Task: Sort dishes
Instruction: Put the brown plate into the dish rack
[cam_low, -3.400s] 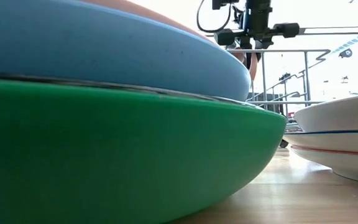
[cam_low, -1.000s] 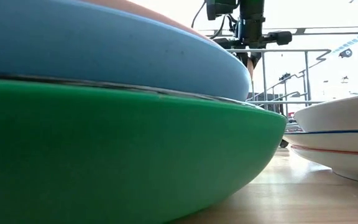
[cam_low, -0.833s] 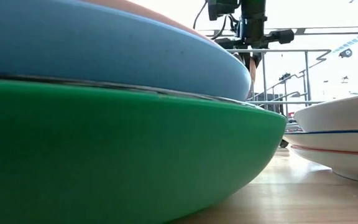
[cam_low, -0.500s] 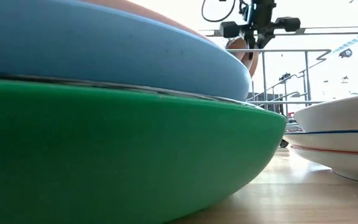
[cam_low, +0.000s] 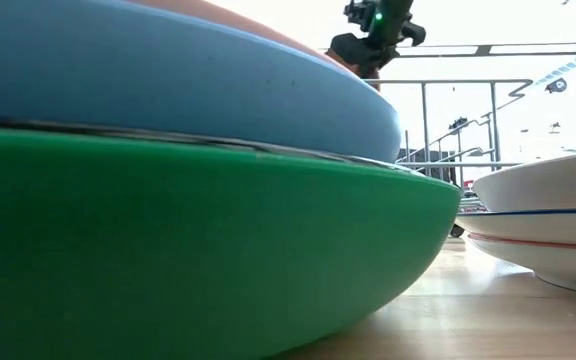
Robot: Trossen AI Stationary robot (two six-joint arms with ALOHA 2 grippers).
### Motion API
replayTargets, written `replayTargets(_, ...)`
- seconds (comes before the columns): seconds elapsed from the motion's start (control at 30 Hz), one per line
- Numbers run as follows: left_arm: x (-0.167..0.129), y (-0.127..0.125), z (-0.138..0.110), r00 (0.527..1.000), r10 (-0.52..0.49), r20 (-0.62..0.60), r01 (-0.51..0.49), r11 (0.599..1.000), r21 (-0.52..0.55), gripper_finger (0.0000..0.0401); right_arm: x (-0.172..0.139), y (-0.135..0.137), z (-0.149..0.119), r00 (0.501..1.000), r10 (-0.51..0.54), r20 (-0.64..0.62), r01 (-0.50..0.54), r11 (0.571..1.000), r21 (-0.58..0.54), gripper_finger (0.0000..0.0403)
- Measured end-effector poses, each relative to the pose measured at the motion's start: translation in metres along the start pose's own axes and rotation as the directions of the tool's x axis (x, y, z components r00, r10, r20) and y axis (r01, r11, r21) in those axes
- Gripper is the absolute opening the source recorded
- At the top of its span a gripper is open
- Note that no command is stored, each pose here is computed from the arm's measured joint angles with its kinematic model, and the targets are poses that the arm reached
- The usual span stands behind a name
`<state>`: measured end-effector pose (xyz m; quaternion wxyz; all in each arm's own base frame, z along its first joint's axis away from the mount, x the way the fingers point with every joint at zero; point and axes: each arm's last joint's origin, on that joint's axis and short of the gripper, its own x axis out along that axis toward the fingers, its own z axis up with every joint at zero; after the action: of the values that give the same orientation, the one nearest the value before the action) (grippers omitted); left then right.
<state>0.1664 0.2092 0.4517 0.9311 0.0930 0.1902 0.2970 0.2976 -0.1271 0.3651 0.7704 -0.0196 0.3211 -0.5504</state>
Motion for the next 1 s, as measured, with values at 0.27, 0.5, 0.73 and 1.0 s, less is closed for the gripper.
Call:
replayTargets(0.27,0.0,-0.001,-0.003,1.0,-0.012,-0.029,0.011,1.0,-0.002,0.0279,0.033,-0.046,0.016,0.95,0.311,0.028,-0.295,0.924,-0.242,0.0045)
replayTargets(0.5,0.0,-0.001,-0.003,0.999,-0.012,-0.03,0.012,1.0,0.0,0.0279,0.053,-0.062,0.013,0.936,0.352,-0.001,-0.333,0.884,-0.329,0.0045)
replayTargets(0.73,0.0,-0.001,-0.003,0.999,-0.011,-0.03,0.011,1.0,0.0,0.0279,0.068,-0.057,0.006,0.925,0.376,-0.048,-0.366,0.855,-0.367,0.0045)
replayTargets(1.0,0.0,-0.001,-0.003,0.999,-0.011,-0.03,0.011,1.0,0.0,0.0279,0.073,-0.054,0.002,0.925,0.374,-0.065,-0.369,0.849,-0.378,0.0045)
